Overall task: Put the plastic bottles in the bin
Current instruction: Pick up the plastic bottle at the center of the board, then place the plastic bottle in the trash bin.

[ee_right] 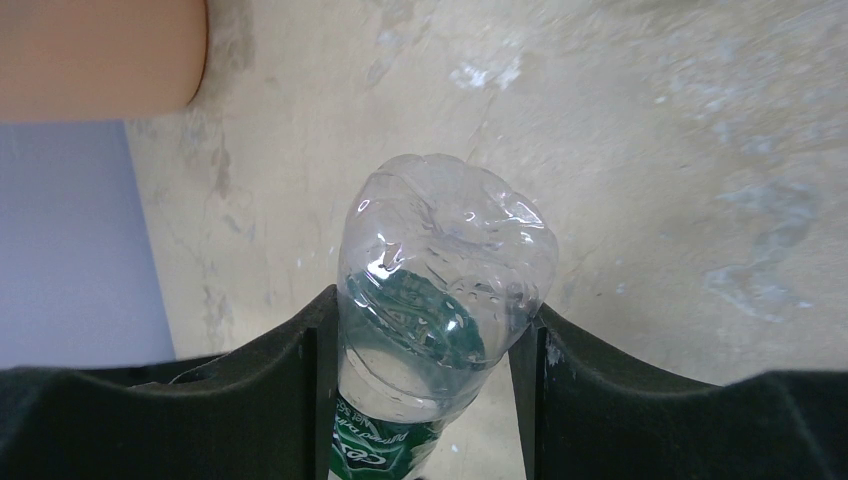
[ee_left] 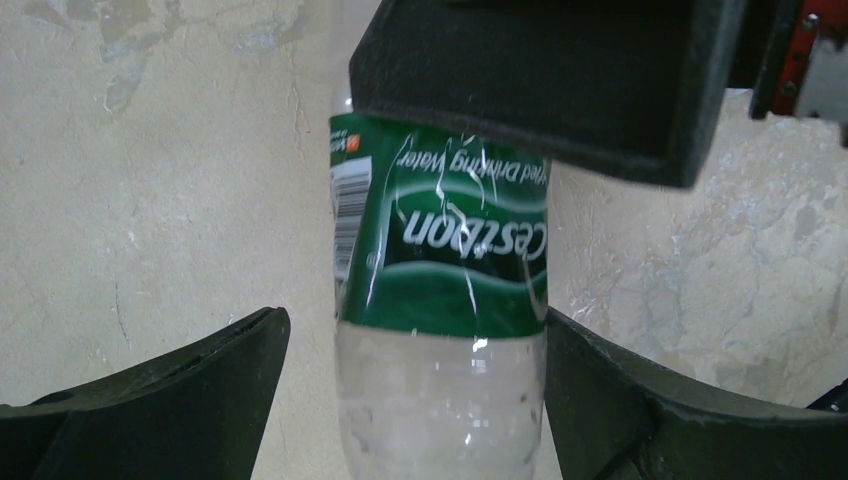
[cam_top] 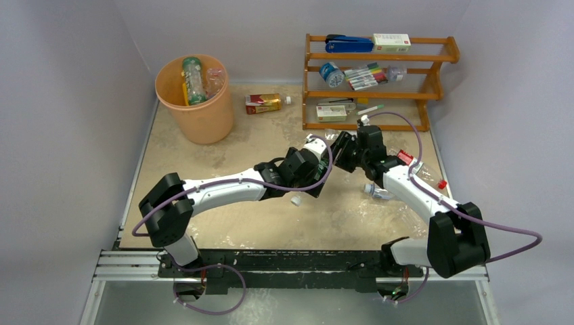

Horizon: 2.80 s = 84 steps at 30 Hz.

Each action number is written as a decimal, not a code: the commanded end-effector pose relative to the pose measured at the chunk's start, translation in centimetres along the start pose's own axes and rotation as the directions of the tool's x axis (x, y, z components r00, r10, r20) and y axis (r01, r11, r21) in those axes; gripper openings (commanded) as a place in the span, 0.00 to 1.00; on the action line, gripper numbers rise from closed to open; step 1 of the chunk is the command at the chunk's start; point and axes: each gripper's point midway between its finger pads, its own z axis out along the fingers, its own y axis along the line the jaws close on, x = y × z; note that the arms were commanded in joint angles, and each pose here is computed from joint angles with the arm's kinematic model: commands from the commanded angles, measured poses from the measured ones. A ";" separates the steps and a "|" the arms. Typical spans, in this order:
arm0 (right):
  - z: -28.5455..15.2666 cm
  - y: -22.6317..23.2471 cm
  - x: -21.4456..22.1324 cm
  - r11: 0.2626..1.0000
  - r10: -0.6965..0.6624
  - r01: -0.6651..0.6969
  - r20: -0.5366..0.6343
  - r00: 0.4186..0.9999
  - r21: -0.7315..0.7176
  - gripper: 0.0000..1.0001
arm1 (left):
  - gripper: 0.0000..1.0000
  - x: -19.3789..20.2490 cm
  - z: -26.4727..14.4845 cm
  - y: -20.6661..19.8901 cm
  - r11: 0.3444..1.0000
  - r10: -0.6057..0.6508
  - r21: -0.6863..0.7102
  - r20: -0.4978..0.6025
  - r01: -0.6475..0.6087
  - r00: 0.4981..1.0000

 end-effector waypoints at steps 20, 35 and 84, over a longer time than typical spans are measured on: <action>-2.1 3.7 -0.7 0.993 -0.034 0.035 0.016 0.999 -0.110 1.00 | 0.53 -3.2 -0.9 0.7 0.999 0.000 -0.048 0.110 0.005 0.994; -8.0 2.5 -1.7 0.999 -0.006 0.015 0.174 0.985 -0.047 1.00 | 0.56 -9.5 -7.0 12.4 0.966 -0.124 -0.193 0.234 0.171 0.964; -6.4 -3.1 5.5 0.999 0.028 -0.026 0.047 0.999 -0.043 1.00 | 0.59 -21.2 -17.7 49.9 0.611 -0.274 -0.401 0.701 0.682 0.658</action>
